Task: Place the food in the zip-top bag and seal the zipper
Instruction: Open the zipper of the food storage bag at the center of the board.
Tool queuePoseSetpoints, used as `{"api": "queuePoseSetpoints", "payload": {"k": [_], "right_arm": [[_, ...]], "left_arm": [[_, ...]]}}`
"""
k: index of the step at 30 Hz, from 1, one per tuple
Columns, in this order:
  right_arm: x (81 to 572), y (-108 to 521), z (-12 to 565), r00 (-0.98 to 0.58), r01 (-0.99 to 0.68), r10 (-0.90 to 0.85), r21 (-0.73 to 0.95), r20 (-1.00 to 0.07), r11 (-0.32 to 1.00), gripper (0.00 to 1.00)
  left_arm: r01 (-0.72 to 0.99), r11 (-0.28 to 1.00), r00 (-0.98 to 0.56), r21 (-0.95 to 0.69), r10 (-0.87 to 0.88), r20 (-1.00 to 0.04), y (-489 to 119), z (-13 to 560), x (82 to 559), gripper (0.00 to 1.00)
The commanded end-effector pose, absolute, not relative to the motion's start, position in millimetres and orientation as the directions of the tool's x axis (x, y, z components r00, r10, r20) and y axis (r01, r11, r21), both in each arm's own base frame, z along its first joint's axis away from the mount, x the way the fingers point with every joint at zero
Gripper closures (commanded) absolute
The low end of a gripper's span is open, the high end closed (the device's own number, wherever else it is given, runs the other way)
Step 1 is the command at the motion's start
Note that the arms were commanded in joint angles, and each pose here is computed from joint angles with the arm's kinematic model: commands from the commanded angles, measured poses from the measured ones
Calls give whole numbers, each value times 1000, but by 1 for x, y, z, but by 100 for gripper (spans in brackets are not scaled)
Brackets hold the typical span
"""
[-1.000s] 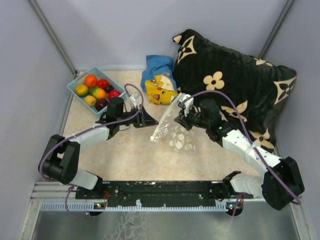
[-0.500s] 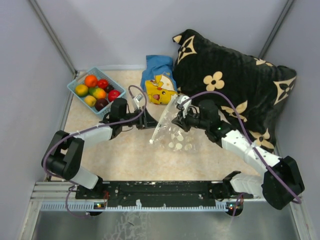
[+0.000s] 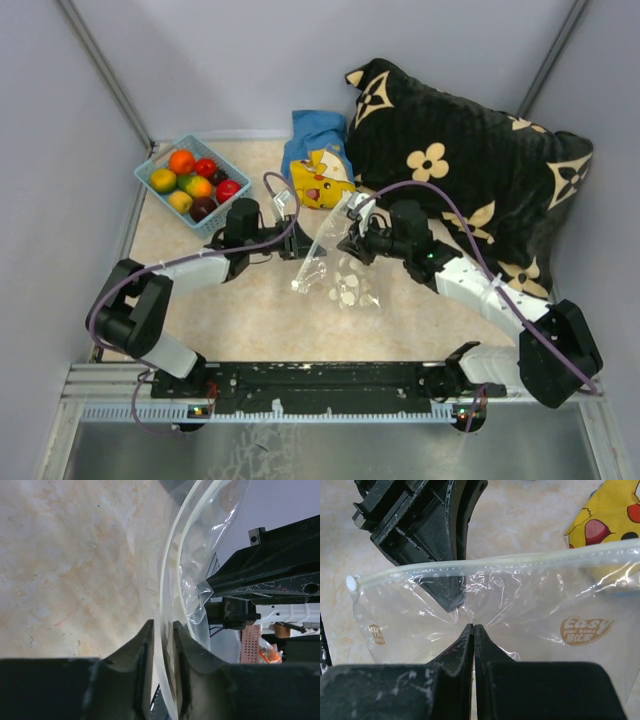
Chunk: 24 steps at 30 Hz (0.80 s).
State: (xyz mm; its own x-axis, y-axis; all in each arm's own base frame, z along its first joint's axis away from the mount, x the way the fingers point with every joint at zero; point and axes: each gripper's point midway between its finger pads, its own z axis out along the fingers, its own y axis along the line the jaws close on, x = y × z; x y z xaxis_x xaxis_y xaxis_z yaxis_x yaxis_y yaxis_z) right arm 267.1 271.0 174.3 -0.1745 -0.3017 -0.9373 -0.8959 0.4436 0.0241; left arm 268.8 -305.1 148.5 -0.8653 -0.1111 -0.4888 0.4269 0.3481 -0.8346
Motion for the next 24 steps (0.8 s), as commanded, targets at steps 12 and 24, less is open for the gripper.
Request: {"api": "queuePoseSetpoints", "payload": {"k": [12, 24], "right_arm": [[273, 276, 215, -270, -790, -126, 145, -955, 596, 79], [259, 272, 269, -461, -626, 165, 452, -872, 636, 50]], "left_arm": [[539, 501, -699, -677, -183, -691, -294, 180, 276, 100], [502, 767, -466, -401, -150, -872, -285, 225, 283, 100]]}}
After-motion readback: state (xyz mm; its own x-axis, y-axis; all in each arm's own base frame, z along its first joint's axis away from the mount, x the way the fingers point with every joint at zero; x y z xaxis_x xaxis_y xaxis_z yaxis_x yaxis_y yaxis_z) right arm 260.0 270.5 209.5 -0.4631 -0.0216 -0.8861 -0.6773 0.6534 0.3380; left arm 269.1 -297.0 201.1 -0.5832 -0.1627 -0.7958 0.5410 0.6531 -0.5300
